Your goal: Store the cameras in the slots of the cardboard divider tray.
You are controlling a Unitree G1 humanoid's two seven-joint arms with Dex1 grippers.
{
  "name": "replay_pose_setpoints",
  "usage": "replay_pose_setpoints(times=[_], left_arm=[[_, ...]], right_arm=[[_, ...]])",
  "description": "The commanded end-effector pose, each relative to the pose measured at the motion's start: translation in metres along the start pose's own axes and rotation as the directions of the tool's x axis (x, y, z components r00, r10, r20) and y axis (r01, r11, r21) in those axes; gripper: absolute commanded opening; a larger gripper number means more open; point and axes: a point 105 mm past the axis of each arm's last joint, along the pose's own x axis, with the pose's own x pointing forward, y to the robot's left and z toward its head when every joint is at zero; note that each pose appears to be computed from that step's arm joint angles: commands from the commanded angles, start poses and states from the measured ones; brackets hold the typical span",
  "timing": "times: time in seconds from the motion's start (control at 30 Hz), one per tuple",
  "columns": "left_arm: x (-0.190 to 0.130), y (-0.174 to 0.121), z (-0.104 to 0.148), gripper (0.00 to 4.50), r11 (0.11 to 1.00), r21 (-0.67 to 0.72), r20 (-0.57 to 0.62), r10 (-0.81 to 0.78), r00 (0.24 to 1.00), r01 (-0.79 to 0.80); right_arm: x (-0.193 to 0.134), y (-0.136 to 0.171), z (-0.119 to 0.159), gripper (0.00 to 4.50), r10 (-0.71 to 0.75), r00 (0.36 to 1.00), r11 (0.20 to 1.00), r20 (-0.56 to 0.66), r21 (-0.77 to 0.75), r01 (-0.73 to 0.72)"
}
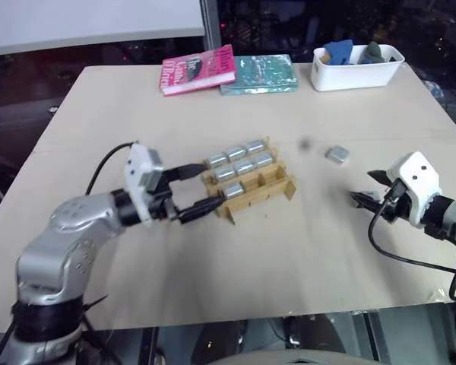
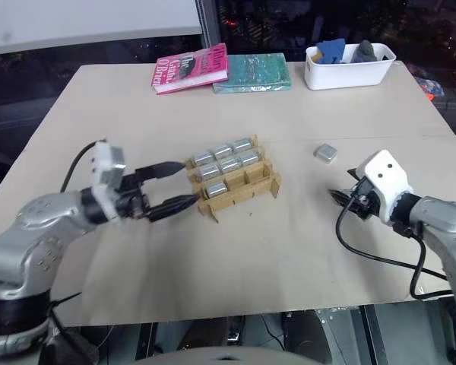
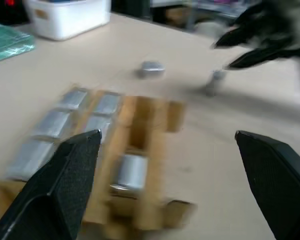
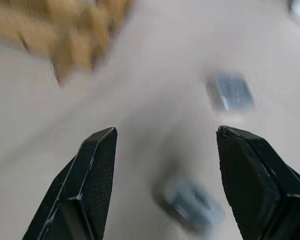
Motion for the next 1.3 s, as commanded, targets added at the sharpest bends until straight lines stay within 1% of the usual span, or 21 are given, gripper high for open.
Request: replay_pose_setpoints(times=[0.03,0.1,0.23,0.4,0.53,0.7,0.87,0.93,1.0,1.07,1.1,1.2,1.23,1.3], left_arm=[[-0.008,-0.024,0.013,4.47,0.995,0.032,0.03,-0.097,0.995,0.097],[-0.01,-0.034,0.01,4.47,0.99,0.031,0.018,-0.135,0.991,0.134],[-0.007,-0.039,0.009,4.47,0.989,0.025,0.015,-0.146,0.989,0.146],[-0.005,-0.048,0.009,4.47,0.984,0.039,0.017,-0.176,0.984,0.175],[-0.007,-0.051,0.009,4.47,0.982,0.049,0.013,-0.186,0.982,0.185],[-0.009,-0.062,0.01,4.47,0.971,0.058,0.013,-0.234,0.972,0.233],[-0.008,-0.064,0.013,4.47,0.97,0.073,0.015,-0.236,0.972,0.234],[-0.008,-0.063,0.014,4.5,0.971,0.079,0.014,-0.23,0.973,0.228],[-0.006,-0.064,0.015,4.5,0.971,0.083,0.015,-0.227,0.974,0.225],[-0.005,-0.064,0.016,4.5,0.972,0.085,0.015,-0.223,0.975,0.221],[-0.004,-0.064,0.017,4.5,0.972,0.085,0.015,-0.221,0.975,0.218],[-0.004,-0.064,0.017,4.5,0.974,0.083,0.016,-0.212,0.977,0.21],[-0.004,-0.064,0.017,4.5,0.976,0.082,0.017,-0.204,0.979,0.202],[-0.004,-0.062,0.017,4.5,0.979,0.08,0.016,-0.189,0.982,0.187]], right_arm=[[-0.006,-0.005,0.001,3.16,0.041,0.999,0.998,-0.026,-0.055,-0.042],[-0.006,-0.01,-0.006,3.16,0.083,0.993,0.988,-0.086,-0.12,-0.093],[-0.003,-0.021,-0.013,3.16,0.142,0.975,0.954,-0.168,-0.241,-0.181],[0.008,-0.035,-0.017,3.16,0.2,0.953,0.929,-0.23,-0.264,-0.259],[0.014,-0.038,-0.02,3.16,0.248,0.935,0.919,-0.252,-0.245,-0.309],[0.018,-0.041,-0.025,3.16,0.279,0.919,0.912,-0.28,-0.222,-0.345],[0.021,-0.042,-0.027,3.16,0.294,0.912,0.91,-0.286,-0.207,-0.358],[0.022,-0.041,-0.028,2.61,0.304,0.909,0.911,-0.285,-0.192,-0.365],[0.023,-0.04,-0.028,1.81,0.311,0.906,0.908,-0.287,-0.192,-0.372],[0.023,-0.039,-0.027,0.89,0.312,0.907,0.906,-0.282,-0.199,-0.374],[0.023,-0.039,-0.025,0.61,0.314,0.907,0.902,-0.28,-0.21,-0.377],[0.025,-0.035,-0.017,0.61,0.318,0.914,0.894,-0.254,-0.241,-0.378],[0.028,-0.032,-0.009,0.61,0.328,0.916,0.886,-0.229,-0.261,-0.383],[0.036,-0.017,0.019,0.61,0.378,0.916,0.861,-0.137,-0.312,-0.402]])
